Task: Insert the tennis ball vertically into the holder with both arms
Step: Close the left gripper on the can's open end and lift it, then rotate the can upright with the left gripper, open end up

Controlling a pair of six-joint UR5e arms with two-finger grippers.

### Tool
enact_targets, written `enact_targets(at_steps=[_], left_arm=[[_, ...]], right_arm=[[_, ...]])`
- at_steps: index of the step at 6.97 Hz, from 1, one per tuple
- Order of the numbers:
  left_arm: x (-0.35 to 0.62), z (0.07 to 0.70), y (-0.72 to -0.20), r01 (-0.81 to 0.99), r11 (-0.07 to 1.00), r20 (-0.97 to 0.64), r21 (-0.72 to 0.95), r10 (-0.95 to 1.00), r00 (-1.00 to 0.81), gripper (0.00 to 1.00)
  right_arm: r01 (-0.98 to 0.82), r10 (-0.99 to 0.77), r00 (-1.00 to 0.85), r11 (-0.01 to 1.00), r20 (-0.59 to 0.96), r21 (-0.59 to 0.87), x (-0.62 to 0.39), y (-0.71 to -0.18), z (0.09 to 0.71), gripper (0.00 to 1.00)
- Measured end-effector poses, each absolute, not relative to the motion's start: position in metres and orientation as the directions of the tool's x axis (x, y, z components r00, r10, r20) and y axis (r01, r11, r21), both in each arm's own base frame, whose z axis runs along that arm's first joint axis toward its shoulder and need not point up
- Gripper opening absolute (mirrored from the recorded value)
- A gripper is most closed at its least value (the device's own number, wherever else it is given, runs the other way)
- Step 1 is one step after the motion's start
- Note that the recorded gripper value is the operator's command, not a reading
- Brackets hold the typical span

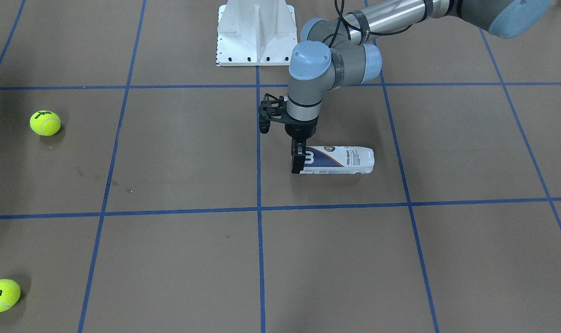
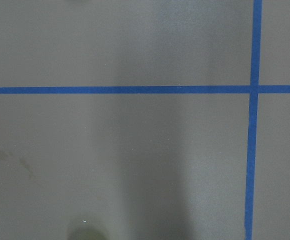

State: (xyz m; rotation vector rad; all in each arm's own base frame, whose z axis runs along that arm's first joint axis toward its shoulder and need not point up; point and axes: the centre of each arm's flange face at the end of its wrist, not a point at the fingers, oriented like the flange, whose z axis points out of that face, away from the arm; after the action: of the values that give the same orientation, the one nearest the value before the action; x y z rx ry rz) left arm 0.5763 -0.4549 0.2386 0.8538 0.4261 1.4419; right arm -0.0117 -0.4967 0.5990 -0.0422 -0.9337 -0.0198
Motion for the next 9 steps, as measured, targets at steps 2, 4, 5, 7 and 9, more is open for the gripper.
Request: enact_targets(at_steps=[2,4,5,7,9], left_arm=[[0.575,0.234,-0.454,-0.677,-0.089,0.235,0.73,0.964,0.127,0.7],[0.554,0.202,-0.454,-0.626,-0.094,0.251,0.774,0.954,0.167,0.69],[0.535,0.179,-0.456,-0.571,-0.081,0.247,0.817,0.944,0.218,0.69],[0.507,0.142,-0.457,-0.343,-0.02,0.151,0.939,0.921,0.359,0.67],[0.49,0.115,-0.45,-0.064,0.044,-0.012,0.997,0.902,0.431,0.66]], right_arm=[[0.035,0.001,0.594,0.999,0.805,-0.027,-0.012,-0.497,0.599,0.99],[0.036,0.002,0.594,0.999,0.805,-0.028,-0.012,-0.498,0.599,0.99],[0.036,0.002,0.594,0.999,0.804,-0.028,-0.012,-0.498,0.599,0.99],[0.035,0.002,0.595,0.999,0.803,-0.029,-0.012,-0.499,0.599,0.99],[0.034,0.001,0.596,0.999,0.803,-0.027,-0.012,-0.499,0.598,0.99]])
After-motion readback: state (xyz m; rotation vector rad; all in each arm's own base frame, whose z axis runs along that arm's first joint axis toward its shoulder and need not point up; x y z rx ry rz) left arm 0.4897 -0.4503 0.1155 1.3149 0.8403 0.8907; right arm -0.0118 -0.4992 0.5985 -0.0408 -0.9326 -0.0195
